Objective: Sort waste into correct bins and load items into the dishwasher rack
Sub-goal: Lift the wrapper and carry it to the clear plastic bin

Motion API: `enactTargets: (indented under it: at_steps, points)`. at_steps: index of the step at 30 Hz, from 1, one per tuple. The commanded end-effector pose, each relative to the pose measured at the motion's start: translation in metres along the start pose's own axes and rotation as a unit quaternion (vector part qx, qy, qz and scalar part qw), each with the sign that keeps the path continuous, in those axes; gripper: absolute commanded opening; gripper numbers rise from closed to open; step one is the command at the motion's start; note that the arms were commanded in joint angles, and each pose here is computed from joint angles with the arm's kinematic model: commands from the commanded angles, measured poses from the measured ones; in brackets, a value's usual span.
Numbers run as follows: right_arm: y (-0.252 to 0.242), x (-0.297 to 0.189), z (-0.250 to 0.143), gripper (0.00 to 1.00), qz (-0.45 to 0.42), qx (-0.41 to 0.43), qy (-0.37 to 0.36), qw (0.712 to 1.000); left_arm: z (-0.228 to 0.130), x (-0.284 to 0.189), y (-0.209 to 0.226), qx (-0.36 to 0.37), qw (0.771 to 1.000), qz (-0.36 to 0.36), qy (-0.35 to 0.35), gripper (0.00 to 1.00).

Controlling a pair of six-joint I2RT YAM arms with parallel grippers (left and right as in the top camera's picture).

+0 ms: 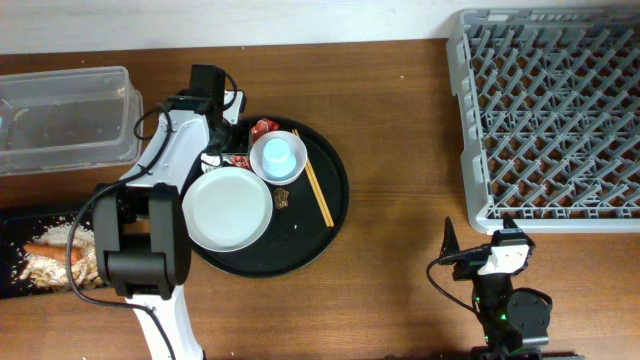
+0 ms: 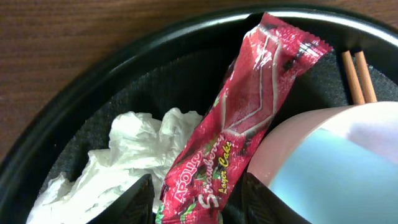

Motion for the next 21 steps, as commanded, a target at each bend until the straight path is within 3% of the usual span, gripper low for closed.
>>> enactTargets:
  at_steps: [1, 10, 15, 18, 21]
  points:
    - [0.0, 0.0, -0.003, 0.98, -0.002, -0.003, 0.002, 1.0, 0.001, 0.008, -0.001, 0.023, 1.0, -0.002, -0.004, 0.47]
    - [0.0, 0.0, -0.003, 0.98, -0.002, -0.003, 0.002, 1.0, -0.006, 0.029, 0.001, 0.021, 1.0, -0.003, 0.016, 0.46]
    - [0.0, 0.0, -0.003, 0.98, -0.002, -0.003, 0.002, 1.0, -0.006, 0.03, 0.001, 0.021, 1.0, -0.003, 0.016, 0.4]
    - [0.0, 0.0, -0.003, 0.98, -0.002, -0.003, 0.002, 1.0, -0.005, 0.029, 0.001, 0.021, 1.0, -0.003, 0.013, 0.29]
    - [0.0, 0.0, -0.003, 0.98, -0.002, -0.003, 0.002, 1.0, -0.002, 0.025, 0.001, 0.022, 1.0, -0.003, 0.01, 0.28]
Point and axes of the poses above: each gripper's point midway between its finger pads, its own x axis out along the fingers, its own y axis along the line the jaws close on, z = x × y, the point moved 5 cm from there along -x, back along the fingers, and after that the axes turned 2 degrees about x, right-handed, at the moved point
